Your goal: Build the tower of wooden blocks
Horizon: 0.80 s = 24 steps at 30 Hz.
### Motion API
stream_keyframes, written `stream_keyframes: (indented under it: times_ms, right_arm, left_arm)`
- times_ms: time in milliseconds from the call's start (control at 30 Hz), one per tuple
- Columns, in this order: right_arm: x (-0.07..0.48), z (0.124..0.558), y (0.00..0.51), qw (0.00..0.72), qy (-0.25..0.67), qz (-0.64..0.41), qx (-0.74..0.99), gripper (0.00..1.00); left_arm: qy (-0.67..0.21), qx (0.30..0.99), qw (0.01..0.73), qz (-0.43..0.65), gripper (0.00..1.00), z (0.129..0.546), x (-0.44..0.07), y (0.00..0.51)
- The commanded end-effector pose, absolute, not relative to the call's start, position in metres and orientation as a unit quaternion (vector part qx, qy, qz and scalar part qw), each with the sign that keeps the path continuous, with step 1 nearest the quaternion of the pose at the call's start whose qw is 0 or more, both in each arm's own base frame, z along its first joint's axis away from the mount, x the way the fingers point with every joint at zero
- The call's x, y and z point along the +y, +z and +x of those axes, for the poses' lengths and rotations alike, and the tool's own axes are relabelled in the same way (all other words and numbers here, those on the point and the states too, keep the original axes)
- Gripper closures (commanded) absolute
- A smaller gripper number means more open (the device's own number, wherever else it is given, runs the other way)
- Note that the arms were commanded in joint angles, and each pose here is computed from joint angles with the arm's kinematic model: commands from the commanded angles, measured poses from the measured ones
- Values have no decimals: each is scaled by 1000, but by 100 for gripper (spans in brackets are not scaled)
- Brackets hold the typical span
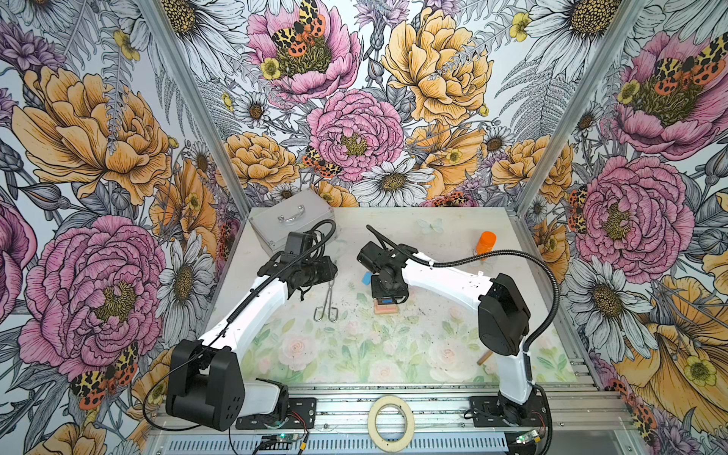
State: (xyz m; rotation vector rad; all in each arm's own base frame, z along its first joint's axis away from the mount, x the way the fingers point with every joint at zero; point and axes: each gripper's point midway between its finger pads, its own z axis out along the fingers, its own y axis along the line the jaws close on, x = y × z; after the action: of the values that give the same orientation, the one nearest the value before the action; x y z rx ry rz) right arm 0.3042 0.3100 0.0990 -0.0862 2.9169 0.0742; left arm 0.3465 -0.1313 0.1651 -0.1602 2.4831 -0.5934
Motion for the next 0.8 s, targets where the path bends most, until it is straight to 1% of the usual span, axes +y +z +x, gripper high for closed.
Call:
stream_keyframes:
  times_ms: [0, 300, 333, 400, 567, 767]
  right_arm:
    - [310, 307, 97, 111, 29, -20, 993, 100]
    - [310, 306, 95, 109, 28, -19, 993, 100]
    - [310, 306, 95, 109, 28, -20, 993, 99]
    - [310, 306, 95, 109, 28, -20, 993, 93]
    - [309, 305, 95, 108, 27, -20, 994, 85]
    - [309, 304, 94, 106, 27, -20, 994, 80]
  left_arm:
    - [-216, 925, 308, -55, 69, 350, -130, 171]
    - [-216, 925, 309, -54, 69, 350, -130, 171]
    - [-216, 925, 308, -53, 69, 350, -130, 171]
    - [-216, 925, 309, -53, 69, 350, -130, 171]
    - [-216, 925, 309, -53, 69, 350, -130, 171]
    - [-216, 925, 309, -52, 68, 350, -130, 172]
